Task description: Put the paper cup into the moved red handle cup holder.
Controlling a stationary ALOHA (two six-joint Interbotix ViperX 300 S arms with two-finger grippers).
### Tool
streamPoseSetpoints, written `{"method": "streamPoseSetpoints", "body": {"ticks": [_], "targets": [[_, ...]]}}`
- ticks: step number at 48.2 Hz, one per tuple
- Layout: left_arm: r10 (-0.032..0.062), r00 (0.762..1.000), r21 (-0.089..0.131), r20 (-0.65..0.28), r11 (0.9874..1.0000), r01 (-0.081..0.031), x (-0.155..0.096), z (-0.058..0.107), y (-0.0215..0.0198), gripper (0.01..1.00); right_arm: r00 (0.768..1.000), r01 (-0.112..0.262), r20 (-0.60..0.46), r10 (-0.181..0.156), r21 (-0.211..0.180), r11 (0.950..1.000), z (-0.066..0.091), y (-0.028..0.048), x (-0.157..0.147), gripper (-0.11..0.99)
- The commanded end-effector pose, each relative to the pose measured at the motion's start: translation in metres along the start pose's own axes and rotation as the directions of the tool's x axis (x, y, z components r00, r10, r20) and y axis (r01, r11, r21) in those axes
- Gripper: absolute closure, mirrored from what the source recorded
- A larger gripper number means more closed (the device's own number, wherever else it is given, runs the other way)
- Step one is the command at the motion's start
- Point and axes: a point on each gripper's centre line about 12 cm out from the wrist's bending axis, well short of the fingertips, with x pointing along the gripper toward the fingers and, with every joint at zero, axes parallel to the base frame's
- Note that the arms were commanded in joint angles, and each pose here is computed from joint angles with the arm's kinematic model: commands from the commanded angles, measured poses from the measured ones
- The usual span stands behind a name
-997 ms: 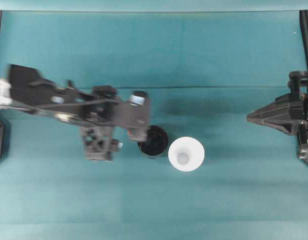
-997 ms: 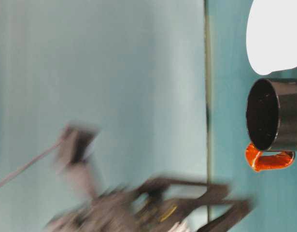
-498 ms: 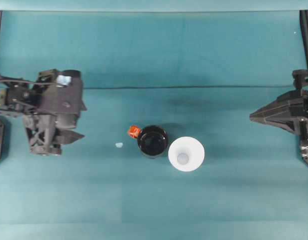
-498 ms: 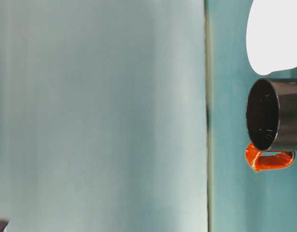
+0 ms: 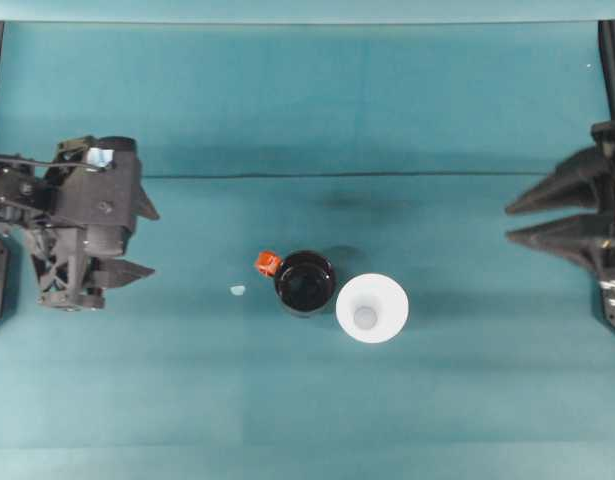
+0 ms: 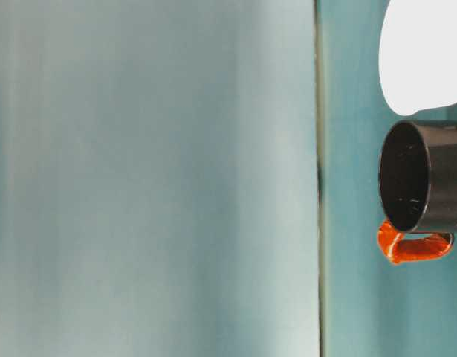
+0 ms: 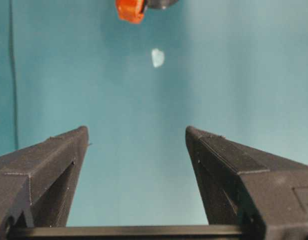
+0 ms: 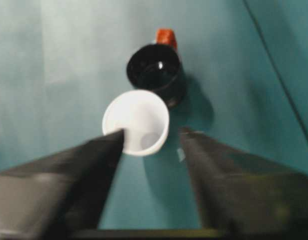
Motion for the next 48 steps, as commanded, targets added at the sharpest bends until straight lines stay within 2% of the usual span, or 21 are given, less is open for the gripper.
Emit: {"method": "streamPoseSetpoints", "body": {"ticks": [1, 8, 13, 20, 29, 37, 41, 48], "targets": [[0.0019, 1.000, 0.004, 0.031, 1.0000, -0.002, -0.008, 0.002, -0.0001, 0.172, 0.997, 0.024, -0.071, -0.021, 0.047, 0.9986, 0.006, 0.0022, 0.020, 0.47], [0.0012, 0.999, 0.002, 0.035, 1.0000, -0.001, -0.012, -0.003, -0.0005, 0.172, 0.987, 0.046, -0.158, -0.034, 0.074, 0.9962, 0.008, 0.0062, 0.034, 0.05], [0.0008, 1.000, 0.001, 0.026, 1.0000, -0.001, -0.012, -0.008, -0.0007, 0.172, 0.972, 0.075, -0.226, -0.057, 0.071, 0.9947, 0.009, 0.0057, 0.042, -0.11], [0.0011, 1.000, -0.001, 0.014, 1.0000, -0.001, -0.012, -0.011, -0.0008, 0.174, 0.947, 0.116, -0.308, -0.089, 0.072, 0.9906, 0.006, 0.0025, 0.058, -0.11], [0.0012, 1.000, -0.003, 0.015, 1.0000, -0.001, -0.013, -0.013, -0.0009, 0.174, 0.918, 0.150, -0.380, -0.114, 0.066, 0.9865, 0.008, 0.0017, 0.092, -0.11], [0.0014, 1.000, -0.006, 0.018, 1.0000, -0.001, -0.014, -0.014, -0.0010, 0.172, 0.876, 0.186, -0.461, -0.140, 0.055, 0.9810, 0.001, -0.0015, 0.127, -0.11], [0.0014, 1.000, -0.006, 0.018, 1.0000, -0.001, -0.014, -0.015, -0.0010, 0.173, 0.855, 0.200, -0.497, -0.148, 0.051, 0.9785, -0.003, -0.0025, 0.146, -0.11], [0.0014, 1.000, -0.006, 0.018, 1.0000, -0.001, -0.015, -0.015, -0.0010, 0.171, 0.833, 0.210, -0.530, -0.158, 0.040, 0.9768, -0.007, -0.0032, 0.168, -0.11]]}}
